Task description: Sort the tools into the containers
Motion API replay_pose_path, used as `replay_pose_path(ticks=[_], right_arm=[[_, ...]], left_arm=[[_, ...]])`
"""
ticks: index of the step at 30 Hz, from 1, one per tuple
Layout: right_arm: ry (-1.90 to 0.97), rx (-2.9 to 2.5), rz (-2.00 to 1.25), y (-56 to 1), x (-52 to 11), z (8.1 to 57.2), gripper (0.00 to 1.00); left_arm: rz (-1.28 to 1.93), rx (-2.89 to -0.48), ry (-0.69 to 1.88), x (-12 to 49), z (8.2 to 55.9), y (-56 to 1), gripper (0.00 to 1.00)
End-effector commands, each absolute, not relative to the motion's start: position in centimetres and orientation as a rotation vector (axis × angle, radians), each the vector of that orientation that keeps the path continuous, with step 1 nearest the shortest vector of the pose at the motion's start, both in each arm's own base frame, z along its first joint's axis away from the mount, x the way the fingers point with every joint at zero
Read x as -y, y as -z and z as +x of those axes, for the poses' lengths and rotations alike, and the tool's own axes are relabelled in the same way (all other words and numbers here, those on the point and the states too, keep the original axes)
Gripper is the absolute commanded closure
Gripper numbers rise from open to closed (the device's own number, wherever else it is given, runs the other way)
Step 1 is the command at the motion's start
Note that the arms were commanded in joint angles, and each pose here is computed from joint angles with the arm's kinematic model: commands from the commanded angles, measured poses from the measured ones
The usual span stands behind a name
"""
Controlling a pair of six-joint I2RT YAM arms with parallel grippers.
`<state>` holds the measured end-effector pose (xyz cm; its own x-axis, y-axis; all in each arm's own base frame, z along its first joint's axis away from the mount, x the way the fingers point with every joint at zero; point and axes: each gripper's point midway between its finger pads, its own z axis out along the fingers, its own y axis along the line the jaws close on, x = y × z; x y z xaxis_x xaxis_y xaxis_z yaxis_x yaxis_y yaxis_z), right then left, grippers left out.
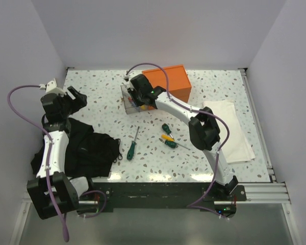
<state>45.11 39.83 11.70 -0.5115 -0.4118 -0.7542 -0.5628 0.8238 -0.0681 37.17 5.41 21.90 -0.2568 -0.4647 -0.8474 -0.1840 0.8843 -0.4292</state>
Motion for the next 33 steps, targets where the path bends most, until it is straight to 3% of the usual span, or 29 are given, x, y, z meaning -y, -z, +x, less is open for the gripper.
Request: replay_pose_path(ticks=[1,4,5,7,8,11,17,21,25,33], right_arm=[[-0.216,-2.059,-0.589,-15.9,-40.3,47.7,1.0],[-0.14,-2.046,-0.584,-14.9,-39.7,48.7,1.0],[-0.118,-2.039,-0.589,-14.8,-39.6,48.8,0.96],[-0.092,-2.03,-0.578,-14.7,-39.3,49.3,0.77],[-0.104,-2.026,-0.578,-15.1,-39.4,49.2,0.62],[-0.203,-2.01,-0.619,-16.5,-40.5,48.2,0.49],[-0.38,-1.978,-0.744,-19.3,-41.6,44.6,0.47],[-0.575,-1.801,-1.077,-19.3,-43.1,39.9,0.45],[-0.904,-1.602,-1.559,-15.8,-44.1,31.0,0.44],[-0.86,-1.26,-2.215,-9.4,-42.4,24.2,0.42]], left_arm=[[-0.482,-1.821,0.318,-5.0,37.2,-21.9,0.22],[-0.48,-1.823,0.331,-4.7,37.4,-21.8,0.22],[-0.476,-1.821,0.333,-4.7,37.5,-21.9,0.22],[-0.477,-1.82,0.332,-4.7,37.6,-22.0,0.22],[-0.476,-1.819,0.332,-4.7,37.6,-22.1,0.22],[-0.471,-1.815,0.329,-4.8,37.7,-22.3,0.22],[-0.472,-1.817,0.329,-4.8,37.8,-22.1,0.22],[-0.475,-1.813,0.332,-4.8,37.8,-21.9,0.22],[-0.472,-1.812,0.337,-4.6,37.7,-21.7,0.22],[-0.474,-1.811,0.321,-4.7,36.9,-21.2,0.22]])
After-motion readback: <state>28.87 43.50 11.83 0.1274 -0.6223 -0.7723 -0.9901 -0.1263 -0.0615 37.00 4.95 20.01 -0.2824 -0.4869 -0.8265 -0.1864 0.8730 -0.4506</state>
